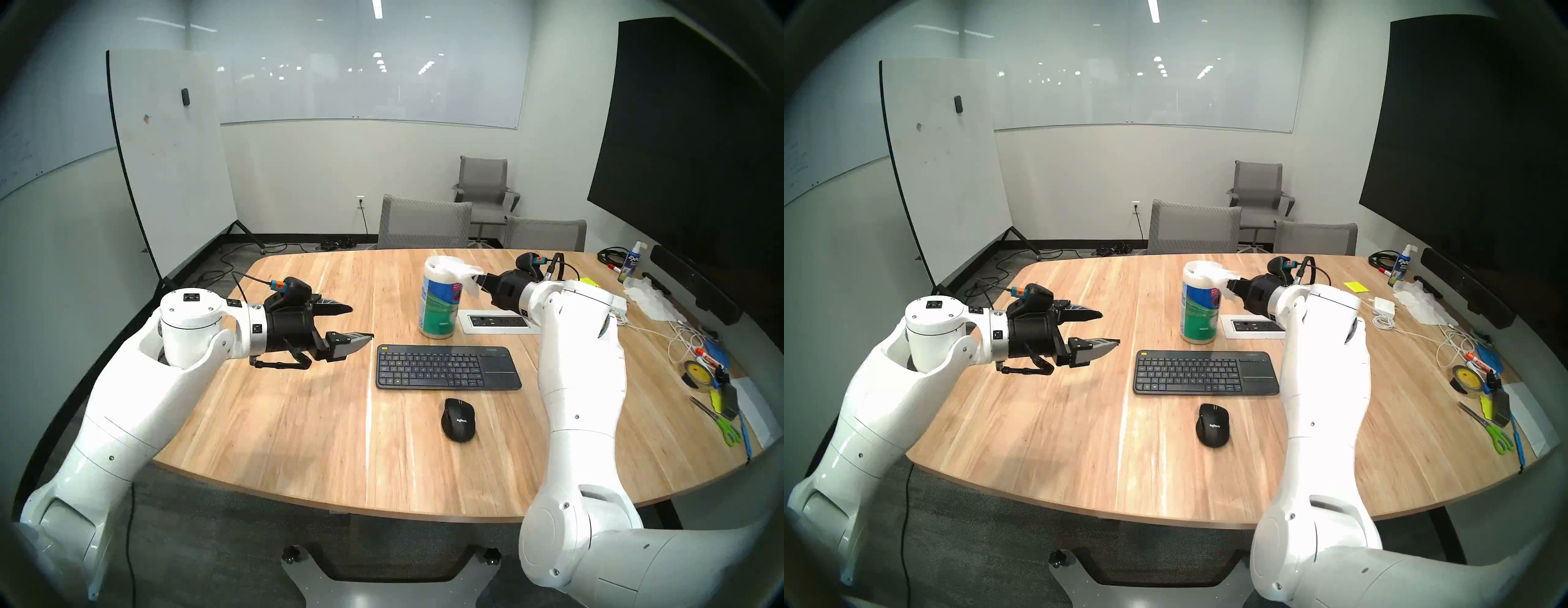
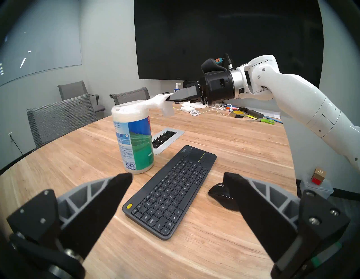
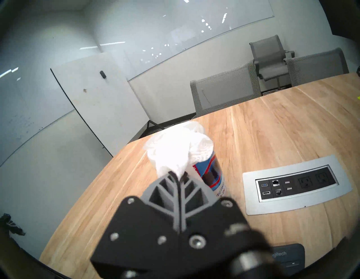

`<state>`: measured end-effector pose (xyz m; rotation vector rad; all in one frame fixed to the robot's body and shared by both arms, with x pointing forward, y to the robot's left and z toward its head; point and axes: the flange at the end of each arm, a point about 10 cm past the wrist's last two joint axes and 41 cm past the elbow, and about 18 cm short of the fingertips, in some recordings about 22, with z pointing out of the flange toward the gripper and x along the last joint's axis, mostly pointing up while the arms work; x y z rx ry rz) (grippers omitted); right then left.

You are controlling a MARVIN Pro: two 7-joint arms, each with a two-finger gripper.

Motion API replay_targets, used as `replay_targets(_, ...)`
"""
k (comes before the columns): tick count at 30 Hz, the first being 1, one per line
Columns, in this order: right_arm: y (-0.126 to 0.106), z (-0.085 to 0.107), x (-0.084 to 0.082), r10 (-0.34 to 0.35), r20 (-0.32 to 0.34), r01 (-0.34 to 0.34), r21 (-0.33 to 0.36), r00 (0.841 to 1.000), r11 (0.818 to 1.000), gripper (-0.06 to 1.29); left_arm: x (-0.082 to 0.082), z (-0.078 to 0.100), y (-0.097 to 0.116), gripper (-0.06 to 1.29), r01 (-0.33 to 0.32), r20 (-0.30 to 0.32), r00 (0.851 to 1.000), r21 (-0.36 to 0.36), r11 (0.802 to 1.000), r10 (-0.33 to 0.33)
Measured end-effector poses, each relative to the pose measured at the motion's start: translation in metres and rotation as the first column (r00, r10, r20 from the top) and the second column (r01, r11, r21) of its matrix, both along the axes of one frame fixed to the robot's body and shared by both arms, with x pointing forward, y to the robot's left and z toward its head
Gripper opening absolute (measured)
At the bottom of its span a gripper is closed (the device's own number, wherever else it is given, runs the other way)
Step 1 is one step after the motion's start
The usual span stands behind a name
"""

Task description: Wipe the keyboards and mice with a disinfecting wipe, then set the wipe down

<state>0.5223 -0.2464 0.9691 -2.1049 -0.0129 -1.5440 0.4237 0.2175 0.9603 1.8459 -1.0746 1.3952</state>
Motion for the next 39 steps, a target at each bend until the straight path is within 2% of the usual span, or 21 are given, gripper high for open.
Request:
replay_targets(14,-0.024,0.029,-0.045,0.104,0.103,-0.105,0.005,0.989,0.994,-0.03,0.000,0.000,0.000,1.27,0.000,0.000,1.000,0.000,1.000,0.000)
replay_targets(25,-0.050,0.043,-0.088,0.138,0.149,-0.136,-0.026,0.979,0.990,-0.03,0.000,0.000,0.000,1.27,0.000,-0.001,1.000,0.000,1.000,0.000)
replay_targets(34,-0.071,0.034,-0.107,0.131,0.143,-0.121,-0.074,0.981,0.990,-0.03,0.000,0.000,0.000,1.27,0.000,0.000,1.000,0.000,1.000,0.000)
replay_targets(39,-0.076,0.026,-0.115,0.184,0.170,-0.163,-0.130,0.968,0.978,-0.03,0.000,0.000,0.000,1.27,0.000,0.000,1.000,0.000,1.000,0.000)
